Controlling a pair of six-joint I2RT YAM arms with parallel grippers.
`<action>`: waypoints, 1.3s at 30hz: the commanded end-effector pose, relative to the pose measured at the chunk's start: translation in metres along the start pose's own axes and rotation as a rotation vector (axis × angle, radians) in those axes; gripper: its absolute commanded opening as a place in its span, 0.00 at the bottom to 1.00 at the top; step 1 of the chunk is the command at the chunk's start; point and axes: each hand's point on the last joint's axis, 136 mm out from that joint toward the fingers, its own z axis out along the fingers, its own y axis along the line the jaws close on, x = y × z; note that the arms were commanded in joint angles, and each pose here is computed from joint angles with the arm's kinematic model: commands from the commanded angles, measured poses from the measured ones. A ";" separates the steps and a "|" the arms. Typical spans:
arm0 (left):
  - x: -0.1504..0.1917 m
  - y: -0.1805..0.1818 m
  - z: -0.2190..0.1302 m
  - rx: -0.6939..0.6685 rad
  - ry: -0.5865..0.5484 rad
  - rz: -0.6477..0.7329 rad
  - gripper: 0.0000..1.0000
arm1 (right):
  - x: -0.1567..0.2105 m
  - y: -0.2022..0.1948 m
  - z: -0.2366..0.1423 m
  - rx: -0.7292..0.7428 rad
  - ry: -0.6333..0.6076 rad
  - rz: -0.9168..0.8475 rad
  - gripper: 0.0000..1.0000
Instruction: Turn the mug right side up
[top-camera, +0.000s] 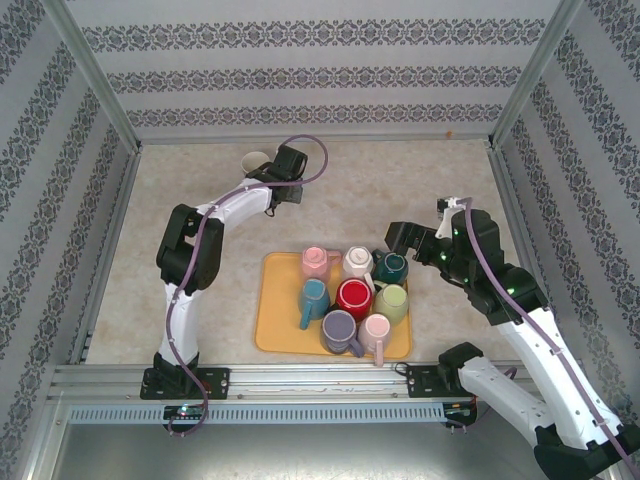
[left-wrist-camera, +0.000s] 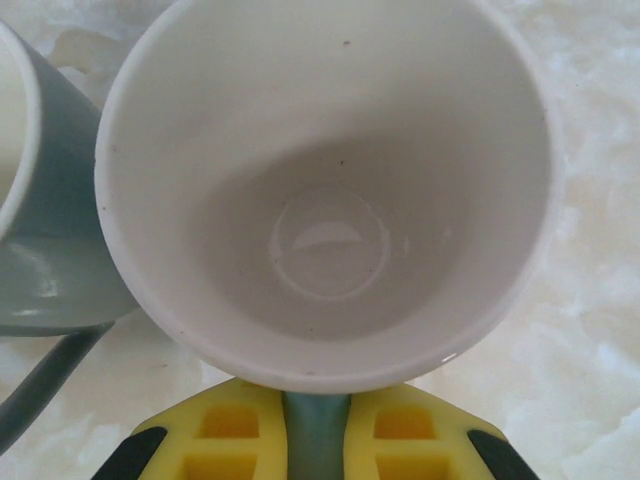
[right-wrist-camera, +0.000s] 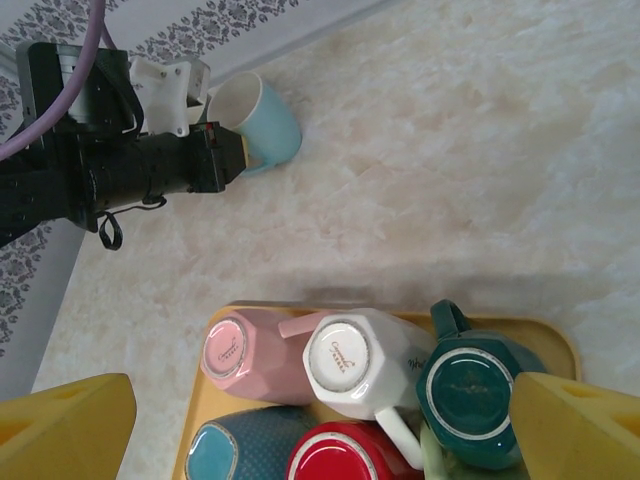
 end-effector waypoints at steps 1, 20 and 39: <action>-0.036 0.008 -0.004 -0.019 -0.108 -0.066 0.00 | 0.004 0.005 0.002 -0.032 0.013 0.000 0.96; -0.040 0.015 -0.026 0.017 -0.139 -0.146 0.49 | 0.004 0.006 0.009 -0.031 0.028 -0.019 0.97; -0.004 0.008 -0.209 0.402 -0.150 -0.252 0.45 | 0.051 0.079 0.036 -0.102 0.295 -0.436 0.98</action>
